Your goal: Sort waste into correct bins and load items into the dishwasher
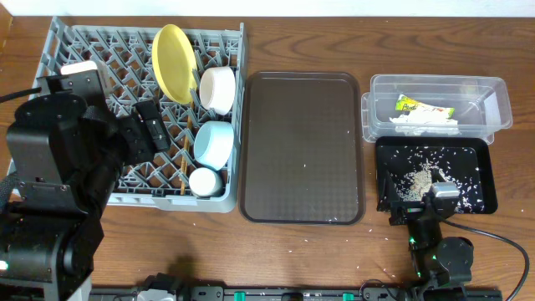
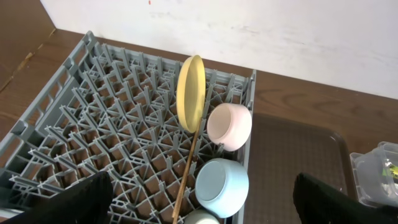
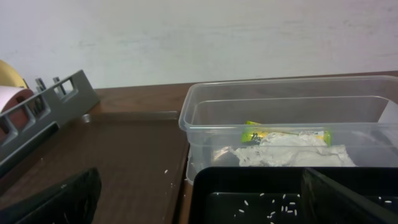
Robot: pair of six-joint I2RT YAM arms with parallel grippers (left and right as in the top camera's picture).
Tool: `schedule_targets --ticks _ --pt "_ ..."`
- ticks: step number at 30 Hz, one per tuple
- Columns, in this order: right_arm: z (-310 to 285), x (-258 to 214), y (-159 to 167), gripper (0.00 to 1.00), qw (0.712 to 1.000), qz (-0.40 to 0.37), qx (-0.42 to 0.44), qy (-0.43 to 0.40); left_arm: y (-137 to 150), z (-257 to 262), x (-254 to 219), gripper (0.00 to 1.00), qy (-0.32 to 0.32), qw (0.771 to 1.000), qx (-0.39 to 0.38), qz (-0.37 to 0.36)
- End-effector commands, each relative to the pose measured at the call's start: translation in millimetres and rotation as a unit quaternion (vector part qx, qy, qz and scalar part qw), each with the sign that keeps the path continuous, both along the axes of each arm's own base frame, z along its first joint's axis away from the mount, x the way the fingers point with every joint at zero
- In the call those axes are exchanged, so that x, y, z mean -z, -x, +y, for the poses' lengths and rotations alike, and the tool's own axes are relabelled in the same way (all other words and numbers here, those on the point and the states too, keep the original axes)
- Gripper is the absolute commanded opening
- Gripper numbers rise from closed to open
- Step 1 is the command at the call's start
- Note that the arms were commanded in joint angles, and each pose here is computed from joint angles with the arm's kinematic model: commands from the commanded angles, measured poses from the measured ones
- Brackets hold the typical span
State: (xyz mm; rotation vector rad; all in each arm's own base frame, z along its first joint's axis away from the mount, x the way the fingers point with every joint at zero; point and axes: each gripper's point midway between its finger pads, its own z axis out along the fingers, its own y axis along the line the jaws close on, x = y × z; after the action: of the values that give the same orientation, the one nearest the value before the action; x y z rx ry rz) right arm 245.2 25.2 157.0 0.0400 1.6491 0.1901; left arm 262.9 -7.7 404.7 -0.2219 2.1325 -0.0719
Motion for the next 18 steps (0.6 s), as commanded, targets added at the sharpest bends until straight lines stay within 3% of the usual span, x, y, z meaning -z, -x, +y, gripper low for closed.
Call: schedule_targets --ticks 1,8,18 --pt "4 0 1 0.99 1.000 -0.001 -0.011 0.004 10 -4 -5 0.93 -0.011 1.000 0.017 -0.010" --pt "4 0 1 0.99 1.000 -0.001 -0.011 0.003 26 12 11 0.93 -0.018 1.000 -0.010 -0.018" --pt "4 0 1 0.99 1.000 -0.001 -0.011 0.003 12 40 79 0.93 -0.002 0.987 -0.062 -0.148"
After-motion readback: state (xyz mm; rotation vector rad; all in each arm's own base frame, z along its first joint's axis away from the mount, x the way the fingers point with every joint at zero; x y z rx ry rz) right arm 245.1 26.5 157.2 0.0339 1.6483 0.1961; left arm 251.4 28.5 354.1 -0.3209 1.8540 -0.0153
